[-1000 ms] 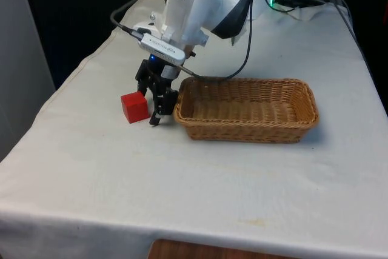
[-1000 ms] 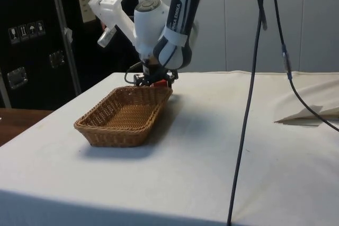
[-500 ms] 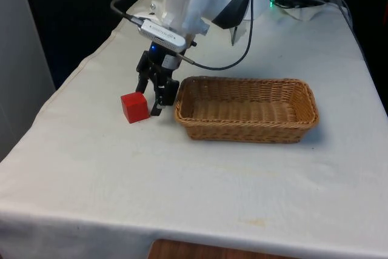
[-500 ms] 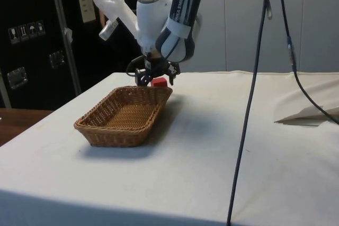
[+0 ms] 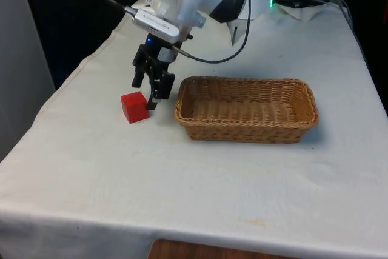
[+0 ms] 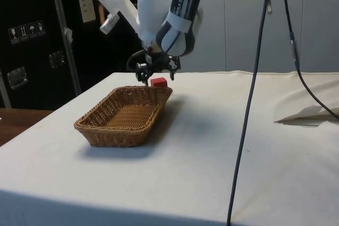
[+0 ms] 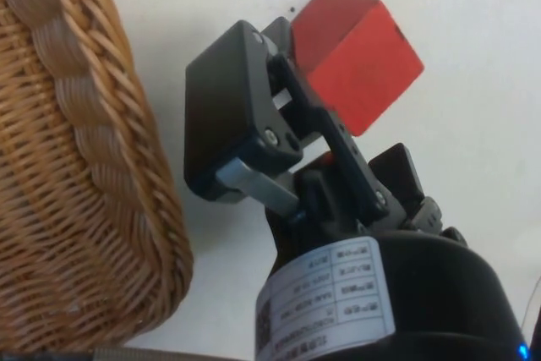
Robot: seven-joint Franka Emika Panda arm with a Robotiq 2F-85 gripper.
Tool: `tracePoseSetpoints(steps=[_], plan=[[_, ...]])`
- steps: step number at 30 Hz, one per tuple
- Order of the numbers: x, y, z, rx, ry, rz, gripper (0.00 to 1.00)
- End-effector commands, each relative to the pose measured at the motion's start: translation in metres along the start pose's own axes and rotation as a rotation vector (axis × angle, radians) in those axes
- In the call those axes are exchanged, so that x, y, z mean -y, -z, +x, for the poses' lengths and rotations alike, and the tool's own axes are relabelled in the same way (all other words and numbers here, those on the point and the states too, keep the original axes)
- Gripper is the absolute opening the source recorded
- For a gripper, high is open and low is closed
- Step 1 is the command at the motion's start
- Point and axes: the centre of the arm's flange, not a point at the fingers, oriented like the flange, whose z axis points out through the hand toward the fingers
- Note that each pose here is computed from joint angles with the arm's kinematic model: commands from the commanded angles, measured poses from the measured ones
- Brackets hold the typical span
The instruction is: Pick up the cube and place it into the basket.
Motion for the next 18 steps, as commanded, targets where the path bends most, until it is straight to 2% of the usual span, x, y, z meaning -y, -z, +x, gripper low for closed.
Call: tracePoseSetpoints(steps=[1,18], plan=[[-0.003,0.003,0.002,-0.002,-0.002,-0.004,1.0],[-0.005,0.008,0.015,-0.011,-0.012,-0.008,1.0]])
